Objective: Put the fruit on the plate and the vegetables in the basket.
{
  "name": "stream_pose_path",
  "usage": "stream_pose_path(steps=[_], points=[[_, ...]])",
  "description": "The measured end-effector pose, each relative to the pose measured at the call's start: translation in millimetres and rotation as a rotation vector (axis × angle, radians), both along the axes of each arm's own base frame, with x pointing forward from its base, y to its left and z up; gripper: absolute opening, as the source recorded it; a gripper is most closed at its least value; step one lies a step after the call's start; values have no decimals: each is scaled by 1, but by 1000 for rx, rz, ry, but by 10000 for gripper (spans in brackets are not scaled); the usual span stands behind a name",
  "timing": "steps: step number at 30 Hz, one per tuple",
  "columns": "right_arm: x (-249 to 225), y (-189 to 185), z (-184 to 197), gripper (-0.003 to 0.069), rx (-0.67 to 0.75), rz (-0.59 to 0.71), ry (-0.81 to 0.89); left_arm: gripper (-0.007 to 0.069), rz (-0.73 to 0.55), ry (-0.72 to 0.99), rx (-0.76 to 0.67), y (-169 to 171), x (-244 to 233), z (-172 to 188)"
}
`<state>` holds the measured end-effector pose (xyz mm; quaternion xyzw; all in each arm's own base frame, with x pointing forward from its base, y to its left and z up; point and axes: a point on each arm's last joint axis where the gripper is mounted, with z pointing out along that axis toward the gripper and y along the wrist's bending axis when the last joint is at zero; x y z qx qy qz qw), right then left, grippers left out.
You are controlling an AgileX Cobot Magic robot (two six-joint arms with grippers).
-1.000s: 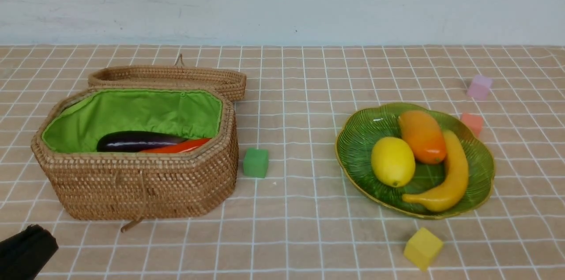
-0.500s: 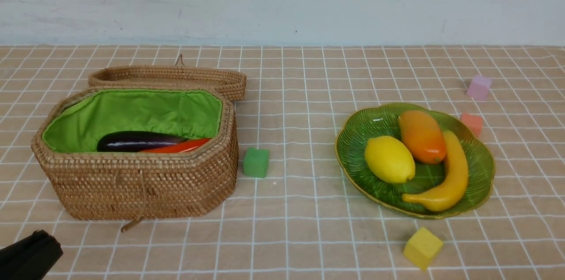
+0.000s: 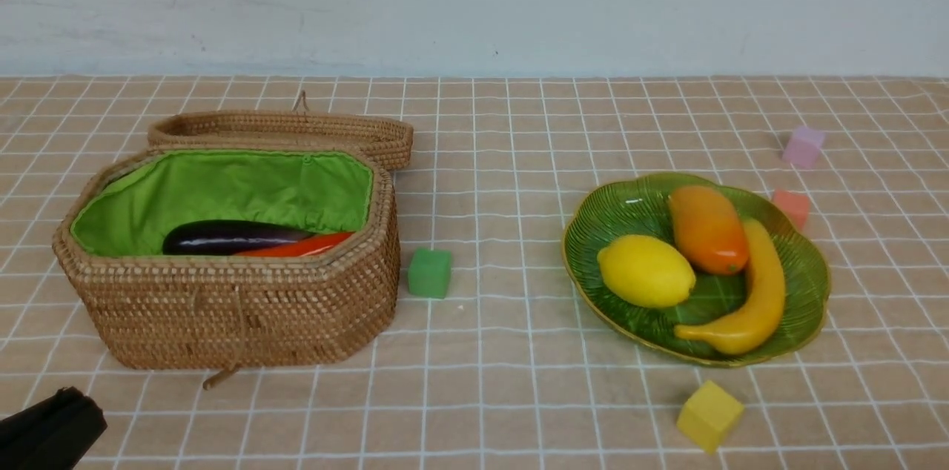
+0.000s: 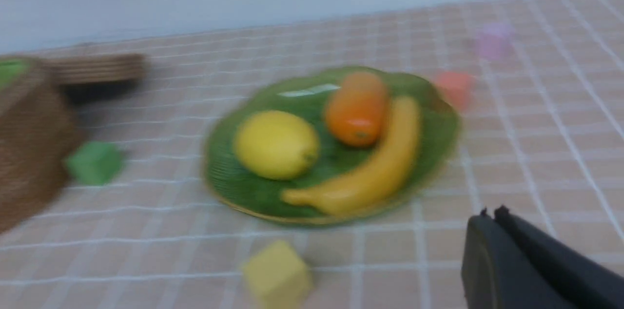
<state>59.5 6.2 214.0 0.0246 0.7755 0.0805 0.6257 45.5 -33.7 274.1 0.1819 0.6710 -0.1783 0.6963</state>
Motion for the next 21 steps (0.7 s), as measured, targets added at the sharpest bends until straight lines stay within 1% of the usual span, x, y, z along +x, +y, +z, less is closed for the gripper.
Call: stream_pose_path(steps=[1,2,5,10,21], points=[[-1,-2,-15,-8,0,-29,8,-13,0,0,0,0,0,0],[-2,-2,-22,-8,0,-37,8,-12,0,0,0,0,0,0],[-5,-3,-35,-8,-1,-53,24,-11,-1,1,0,0,0,0],[-7,-3,-39,-8,-21,-53,77,-5,0,0,0,0,0,0],[-7,-4,-40,-6,-20,-55,85,1,-1,0,0,0,0,0]])
